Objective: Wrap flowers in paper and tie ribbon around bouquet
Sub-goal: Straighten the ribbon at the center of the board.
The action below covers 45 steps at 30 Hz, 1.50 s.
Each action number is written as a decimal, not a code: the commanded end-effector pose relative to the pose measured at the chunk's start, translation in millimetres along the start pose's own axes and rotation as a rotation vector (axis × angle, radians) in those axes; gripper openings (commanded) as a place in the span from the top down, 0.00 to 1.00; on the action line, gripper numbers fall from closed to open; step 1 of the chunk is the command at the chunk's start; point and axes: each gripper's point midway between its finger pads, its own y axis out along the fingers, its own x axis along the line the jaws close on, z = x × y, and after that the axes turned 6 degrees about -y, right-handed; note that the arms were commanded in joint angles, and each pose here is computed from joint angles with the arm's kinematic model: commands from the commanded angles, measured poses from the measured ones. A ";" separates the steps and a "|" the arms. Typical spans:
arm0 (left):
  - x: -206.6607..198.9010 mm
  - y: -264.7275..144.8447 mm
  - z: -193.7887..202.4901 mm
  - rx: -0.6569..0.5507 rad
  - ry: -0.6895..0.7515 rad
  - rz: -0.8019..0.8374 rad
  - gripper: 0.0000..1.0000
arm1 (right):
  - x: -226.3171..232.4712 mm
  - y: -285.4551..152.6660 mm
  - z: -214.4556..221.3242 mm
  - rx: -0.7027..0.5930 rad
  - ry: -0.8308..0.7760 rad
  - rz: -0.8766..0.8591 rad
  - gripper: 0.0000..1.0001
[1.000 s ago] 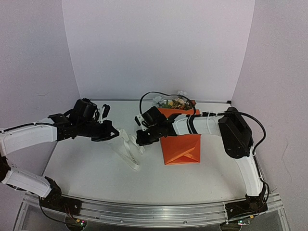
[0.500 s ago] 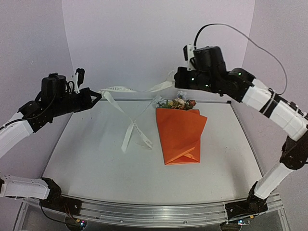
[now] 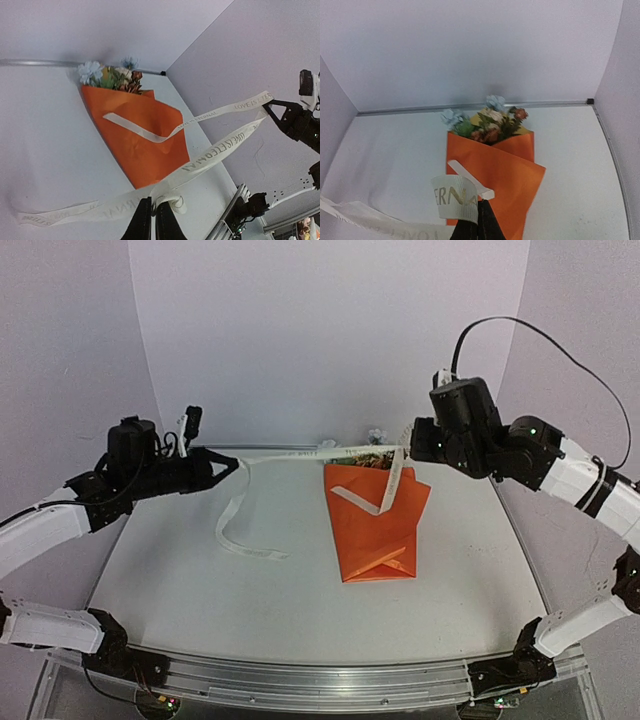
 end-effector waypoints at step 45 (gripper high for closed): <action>122.6 92.3 49.9 0.036 -0.311 -0.742 1.00 | -144.9 -14.5 96.2 0.095 0.232 0.297 1.00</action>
